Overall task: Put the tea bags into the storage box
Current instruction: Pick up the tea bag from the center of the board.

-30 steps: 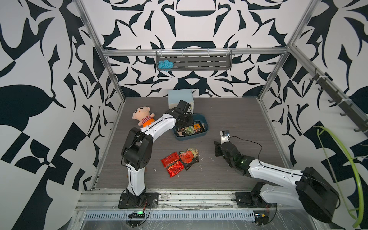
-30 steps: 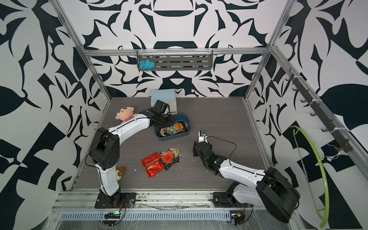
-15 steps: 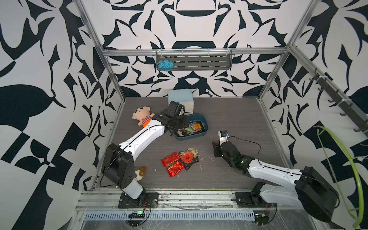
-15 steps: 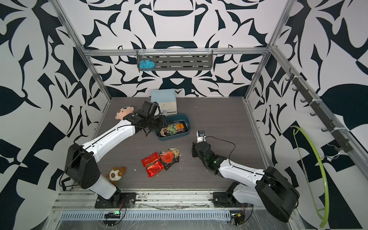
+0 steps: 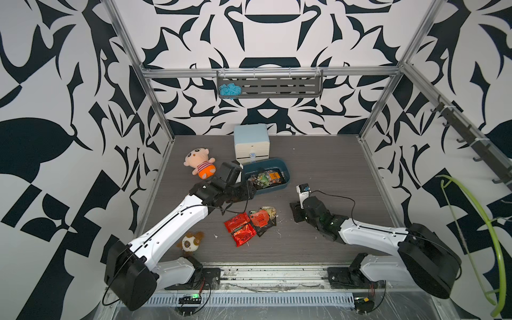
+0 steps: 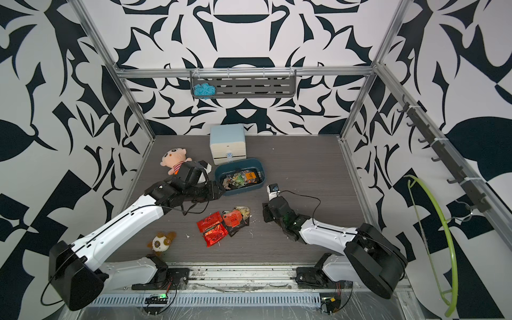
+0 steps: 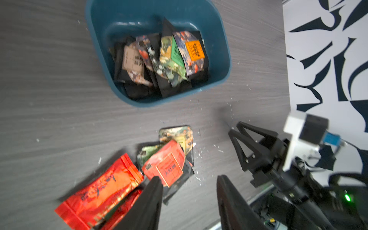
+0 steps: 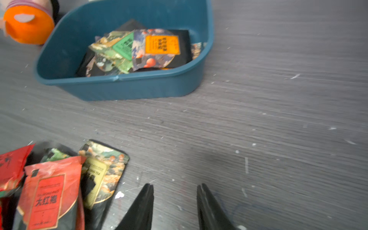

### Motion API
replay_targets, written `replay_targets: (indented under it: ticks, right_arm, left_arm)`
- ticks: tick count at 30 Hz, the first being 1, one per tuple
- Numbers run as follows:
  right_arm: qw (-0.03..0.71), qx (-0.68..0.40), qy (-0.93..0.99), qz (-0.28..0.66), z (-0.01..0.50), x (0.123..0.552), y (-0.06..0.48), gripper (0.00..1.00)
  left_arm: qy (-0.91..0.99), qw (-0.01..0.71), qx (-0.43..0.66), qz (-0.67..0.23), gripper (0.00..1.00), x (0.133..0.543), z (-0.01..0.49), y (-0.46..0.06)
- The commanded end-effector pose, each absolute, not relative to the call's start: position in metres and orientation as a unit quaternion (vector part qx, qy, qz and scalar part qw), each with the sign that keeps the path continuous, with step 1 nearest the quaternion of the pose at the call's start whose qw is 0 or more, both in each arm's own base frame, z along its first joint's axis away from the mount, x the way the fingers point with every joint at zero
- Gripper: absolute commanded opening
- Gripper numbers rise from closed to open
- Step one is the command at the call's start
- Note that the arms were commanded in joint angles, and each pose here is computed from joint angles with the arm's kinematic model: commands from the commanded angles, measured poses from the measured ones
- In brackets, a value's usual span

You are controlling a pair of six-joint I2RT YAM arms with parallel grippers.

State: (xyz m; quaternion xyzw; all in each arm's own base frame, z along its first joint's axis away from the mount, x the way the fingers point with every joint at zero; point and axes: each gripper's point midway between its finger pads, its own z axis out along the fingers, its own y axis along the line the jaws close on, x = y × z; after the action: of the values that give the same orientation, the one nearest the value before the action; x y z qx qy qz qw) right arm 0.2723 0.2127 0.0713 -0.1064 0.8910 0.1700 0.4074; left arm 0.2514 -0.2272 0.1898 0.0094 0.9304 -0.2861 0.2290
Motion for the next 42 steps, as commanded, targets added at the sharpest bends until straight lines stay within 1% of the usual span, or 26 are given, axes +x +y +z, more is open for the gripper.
replay_targets:
  ticks: [1,6,12,17,34,42]
  right_arm:
    - [0.414,-0.128,0.872,0.226,0.093,0.278,0.24,0.39]
    - [0.376,-0.16,0.873,0.267,0.086,0.27,0.264,0.36]
    - [0.341,-0.191,0.87,0.3,0.081,0.261,0.284,0.35]
    - [0.321,-0.21,0.87,0.309,0.076,0.256,0.295,0.34]
    - [0.28,-0.267,0.87,0.305,0.063,0.238,0.32,0.27]
    - [0.262,-0.29,0.872,0.295,0.054,0.231,0.329,0.25]
  left_arm:
    - [0.934,0.198,0.005,-0.298,0.49,0.235,0.173,-0.233]
    - [0.938,0.162,0.0,-0.307,0.45,0.221,0.147,-0.244]
    - [0.943,0.136,-0.017,-0.304,0.44,0.211,0.119,-0.251]
    - [0.946,0.12,-0.037,-0.299,0.42,0.204,0.097,-0.248]
    - [0.954,0.101,-0.062,-0.277,0.42,0.183,0.068,-0.236]
    - [0.956,0.106,-0.066,-0.267,0.43,0.183,0.062,-0.231]
